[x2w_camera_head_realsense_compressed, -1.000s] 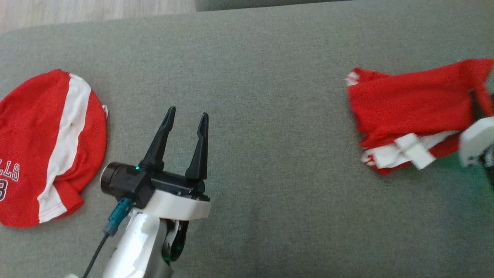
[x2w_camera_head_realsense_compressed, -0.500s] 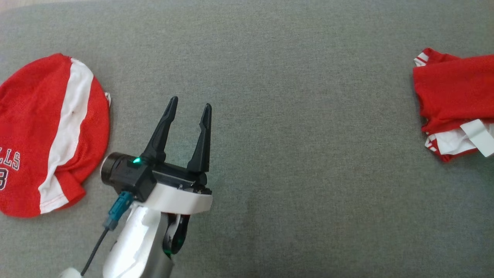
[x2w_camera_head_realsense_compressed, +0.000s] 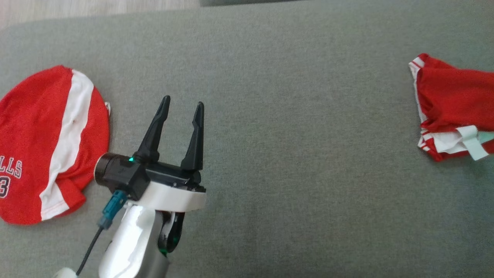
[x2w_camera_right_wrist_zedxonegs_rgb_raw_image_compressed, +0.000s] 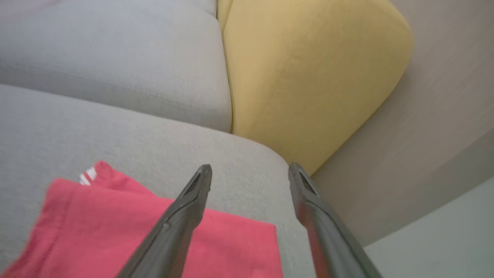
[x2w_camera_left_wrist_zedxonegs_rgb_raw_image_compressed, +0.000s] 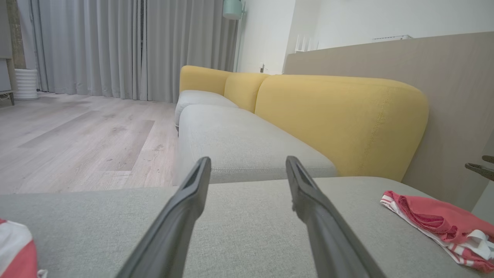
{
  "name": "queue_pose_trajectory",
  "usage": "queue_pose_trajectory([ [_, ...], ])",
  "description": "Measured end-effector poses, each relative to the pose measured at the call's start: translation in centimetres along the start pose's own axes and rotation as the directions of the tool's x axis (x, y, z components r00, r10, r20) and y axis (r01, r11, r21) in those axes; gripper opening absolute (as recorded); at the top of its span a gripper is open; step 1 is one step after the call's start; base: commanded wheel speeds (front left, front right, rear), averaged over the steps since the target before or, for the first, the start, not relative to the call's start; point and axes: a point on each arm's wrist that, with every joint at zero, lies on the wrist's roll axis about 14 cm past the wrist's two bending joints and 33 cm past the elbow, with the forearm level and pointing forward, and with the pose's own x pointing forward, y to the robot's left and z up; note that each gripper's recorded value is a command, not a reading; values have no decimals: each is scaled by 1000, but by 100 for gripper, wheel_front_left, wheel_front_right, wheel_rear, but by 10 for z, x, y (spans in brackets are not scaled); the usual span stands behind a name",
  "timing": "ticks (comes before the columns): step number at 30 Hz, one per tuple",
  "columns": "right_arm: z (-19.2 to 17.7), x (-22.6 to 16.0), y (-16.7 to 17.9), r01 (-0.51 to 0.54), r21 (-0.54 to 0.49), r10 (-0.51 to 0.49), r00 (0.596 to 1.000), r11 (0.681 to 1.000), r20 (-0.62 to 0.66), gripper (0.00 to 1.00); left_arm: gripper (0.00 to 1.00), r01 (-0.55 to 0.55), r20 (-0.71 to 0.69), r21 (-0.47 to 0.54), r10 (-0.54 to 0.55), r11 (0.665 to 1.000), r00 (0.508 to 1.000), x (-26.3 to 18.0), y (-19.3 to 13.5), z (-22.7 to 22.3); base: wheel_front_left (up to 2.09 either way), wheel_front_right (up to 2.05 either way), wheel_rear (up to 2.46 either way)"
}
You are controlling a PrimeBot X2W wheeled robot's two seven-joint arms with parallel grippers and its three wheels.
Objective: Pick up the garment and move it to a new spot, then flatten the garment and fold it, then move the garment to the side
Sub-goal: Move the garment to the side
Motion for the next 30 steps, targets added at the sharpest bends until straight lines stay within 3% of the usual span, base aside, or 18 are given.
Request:
queue_pose_trajectory([
  [6, 62, -16, 27, -51, 97, 31, 981, 994, 192, 100, 100, -9, 36, 6, 9, 1000, 999, -10, -3, 16, 0, 0, 0],
  [11, 122, -45, 38, -98, 168, 32, 933, 981, 359, 100, 100, -17, 58, -5, 17, 1000, 998, -24, -7, 26, 0, 0, 0],
  [15, 143, -73, 47, -145, 258, 20, 901, 955, 433, 100, 100, -17, 77, -16, 18, 1000, 997, -33, -12, 34, 0, 0, 0],
  [22, 119, -113, 95, -244, 384, 56, 897, 891, 439, 100, 100, -30, 61, -18, 31, 999, 998, -51, -14, 30, 0, 0, 0],
  [30, 52, -143, 126, -260, 493, 83, 932, 830, 353, 100, 100, -68, 18, -31, 69, 997, 997, -67, -7, 16, 0, 0, 0],
])
